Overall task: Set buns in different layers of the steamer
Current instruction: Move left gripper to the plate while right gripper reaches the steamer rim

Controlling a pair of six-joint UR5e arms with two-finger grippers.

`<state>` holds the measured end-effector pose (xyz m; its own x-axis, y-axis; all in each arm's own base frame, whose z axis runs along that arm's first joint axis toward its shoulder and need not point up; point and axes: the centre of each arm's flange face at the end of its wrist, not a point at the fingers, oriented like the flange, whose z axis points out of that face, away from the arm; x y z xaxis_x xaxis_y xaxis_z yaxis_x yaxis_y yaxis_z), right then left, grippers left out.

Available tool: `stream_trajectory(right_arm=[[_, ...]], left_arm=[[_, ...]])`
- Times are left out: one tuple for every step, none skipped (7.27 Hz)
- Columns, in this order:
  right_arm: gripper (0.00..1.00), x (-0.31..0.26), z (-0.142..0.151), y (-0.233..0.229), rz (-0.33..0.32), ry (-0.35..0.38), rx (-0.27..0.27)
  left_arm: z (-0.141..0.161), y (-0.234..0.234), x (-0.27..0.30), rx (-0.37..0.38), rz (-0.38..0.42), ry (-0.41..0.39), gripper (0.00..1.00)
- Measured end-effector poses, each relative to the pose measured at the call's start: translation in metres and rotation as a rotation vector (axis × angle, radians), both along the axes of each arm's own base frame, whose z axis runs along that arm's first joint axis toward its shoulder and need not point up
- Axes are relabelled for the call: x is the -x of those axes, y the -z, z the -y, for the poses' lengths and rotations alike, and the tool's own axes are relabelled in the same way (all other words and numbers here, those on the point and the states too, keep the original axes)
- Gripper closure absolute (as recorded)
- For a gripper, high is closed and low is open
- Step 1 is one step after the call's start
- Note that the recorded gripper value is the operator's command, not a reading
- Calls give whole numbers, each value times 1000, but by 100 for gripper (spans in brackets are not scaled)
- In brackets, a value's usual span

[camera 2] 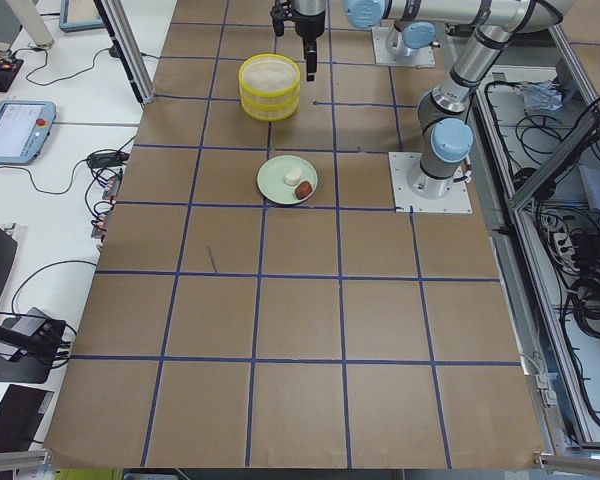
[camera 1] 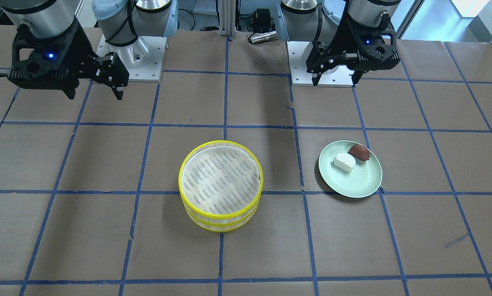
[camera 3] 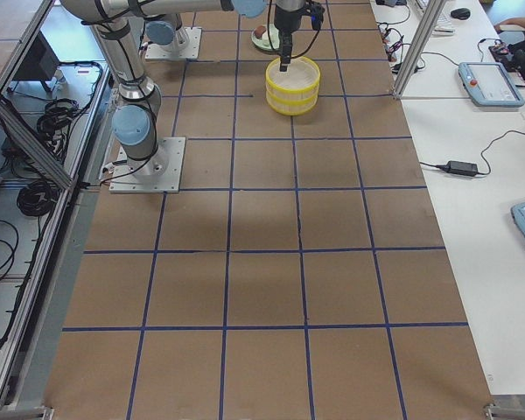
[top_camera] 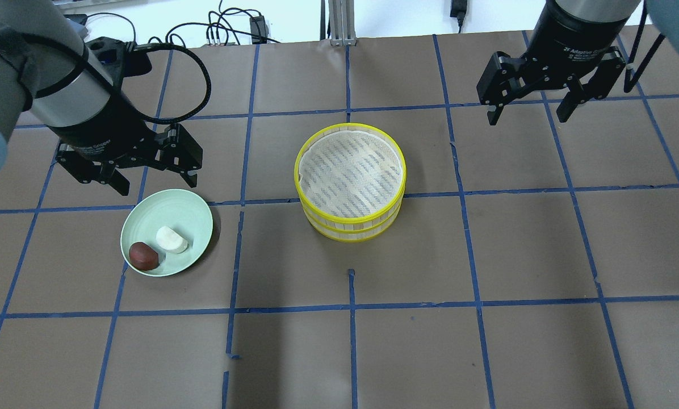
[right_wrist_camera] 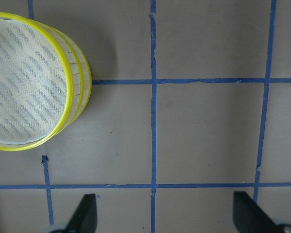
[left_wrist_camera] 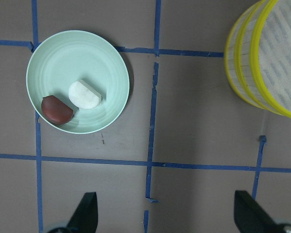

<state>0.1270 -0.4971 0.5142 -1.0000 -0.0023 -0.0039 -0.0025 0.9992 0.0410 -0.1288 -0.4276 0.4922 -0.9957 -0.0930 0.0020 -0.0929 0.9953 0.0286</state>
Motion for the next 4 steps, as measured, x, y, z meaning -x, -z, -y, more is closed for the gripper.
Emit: stream_trajectory(right_arm=[[0, 0, 0, 0, 0, 0, 0], [0, 0, 0, 0, 0, 0, 0], [0, 0, 1, 0, 1, 0, 1], [0, -1, 5, 2, 2, 4, 14]], left_arm=[[0, 0, 0, -1, 3, -2, 0], [0, 1, 0, -2, 4, 1, 0], [-1, 1, -1, -4, 7, 7, 0], [-2, 2, -2, -17, 19, 13, 0]])
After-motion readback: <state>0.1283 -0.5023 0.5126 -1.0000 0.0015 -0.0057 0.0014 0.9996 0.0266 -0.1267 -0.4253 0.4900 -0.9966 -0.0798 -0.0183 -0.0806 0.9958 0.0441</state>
